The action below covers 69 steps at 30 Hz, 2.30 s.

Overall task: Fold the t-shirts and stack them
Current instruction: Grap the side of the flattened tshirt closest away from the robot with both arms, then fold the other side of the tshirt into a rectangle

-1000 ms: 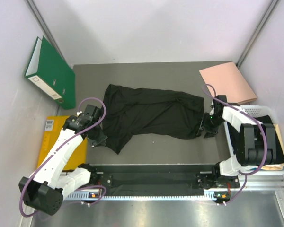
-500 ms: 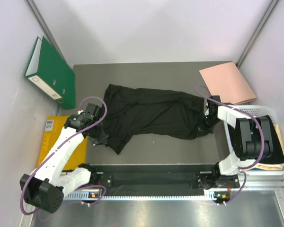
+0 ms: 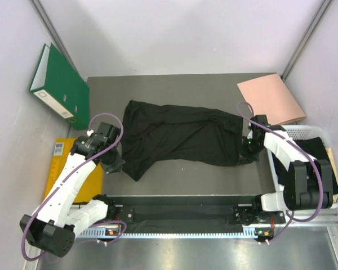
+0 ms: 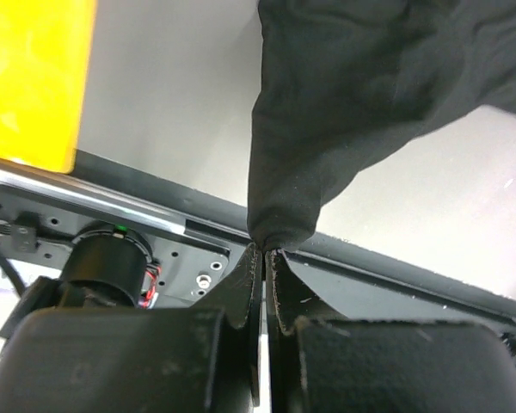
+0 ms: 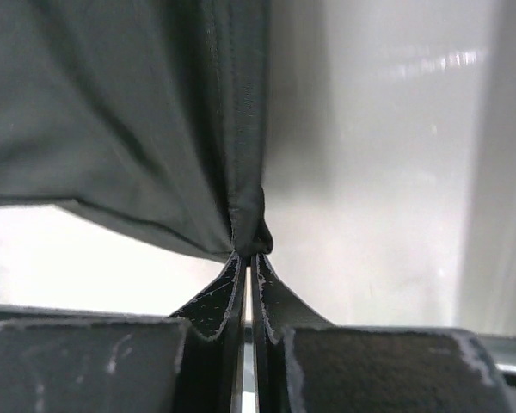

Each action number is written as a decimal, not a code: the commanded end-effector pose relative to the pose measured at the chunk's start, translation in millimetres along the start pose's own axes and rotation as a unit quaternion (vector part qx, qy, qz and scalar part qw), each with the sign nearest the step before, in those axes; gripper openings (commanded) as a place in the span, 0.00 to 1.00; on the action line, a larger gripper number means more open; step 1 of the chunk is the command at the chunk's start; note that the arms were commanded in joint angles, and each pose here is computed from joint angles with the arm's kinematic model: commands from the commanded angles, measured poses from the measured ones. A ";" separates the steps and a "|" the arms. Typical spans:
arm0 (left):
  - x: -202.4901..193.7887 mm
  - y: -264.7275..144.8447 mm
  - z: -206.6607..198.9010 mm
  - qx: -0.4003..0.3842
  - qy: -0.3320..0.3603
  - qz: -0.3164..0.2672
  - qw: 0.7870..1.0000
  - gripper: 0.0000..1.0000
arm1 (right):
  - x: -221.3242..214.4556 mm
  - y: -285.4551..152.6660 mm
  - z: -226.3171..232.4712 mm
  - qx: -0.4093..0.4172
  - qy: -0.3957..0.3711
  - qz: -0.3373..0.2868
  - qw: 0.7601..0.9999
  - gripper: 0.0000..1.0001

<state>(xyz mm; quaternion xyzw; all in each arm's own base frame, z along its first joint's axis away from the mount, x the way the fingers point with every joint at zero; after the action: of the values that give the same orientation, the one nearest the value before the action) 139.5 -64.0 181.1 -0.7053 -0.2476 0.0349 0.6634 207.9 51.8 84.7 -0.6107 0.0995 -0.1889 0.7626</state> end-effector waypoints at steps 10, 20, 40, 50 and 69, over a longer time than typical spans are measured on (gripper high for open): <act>75.0 -26.1 -25.3 0.017 -0.001 -0.122 0.992 0.00 | 44.9 -25.4 24.9 0.012 -0.024 -0.054 0.998 0.00; 138.5 -38.3 -53.0 0.021 0.004 -0.185 0.982 0.00 | 102.5 -21.2 51.3 0.023 -0.033 -0.087 0.995 0.00; 233.4 -30.7 -86.8 0.014 -0.004 -0.231 0.973 0.00 | 176.5 -4.9 40.9 0.030 0.024 -0.116 0.992 0.00; 262.6 0.9 -97.2 0.019 -0.011 -0.210 0.977 0.00 | 207.1 16.1 45.8 0.037 0.033 -0.115 0.992 0.01; 344.0 74.2 -144.5 -0.031 -0.009 -0.201 0.979 0.00 | 224.8 -5.7 60.3 0.076 0.009 -0.167 0.983 0.89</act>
<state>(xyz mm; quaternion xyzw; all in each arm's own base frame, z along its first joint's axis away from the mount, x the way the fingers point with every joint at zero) 486.9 -56.5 234.3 -0.6394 -0.3856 -0.0873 0.6594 430.3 14.6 74.9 -0.5778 0.0452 -0.2873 0.7626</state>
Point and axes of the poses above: each gripper's point midway between its finger pads, its own y axis out along the fingers, its own z axis along the line the jaws close on, x = y × z, the point moved 4 cm from there along -y, back along the fingers, and after that the axes turned 6 degrees about y, right-handed, at the moved point
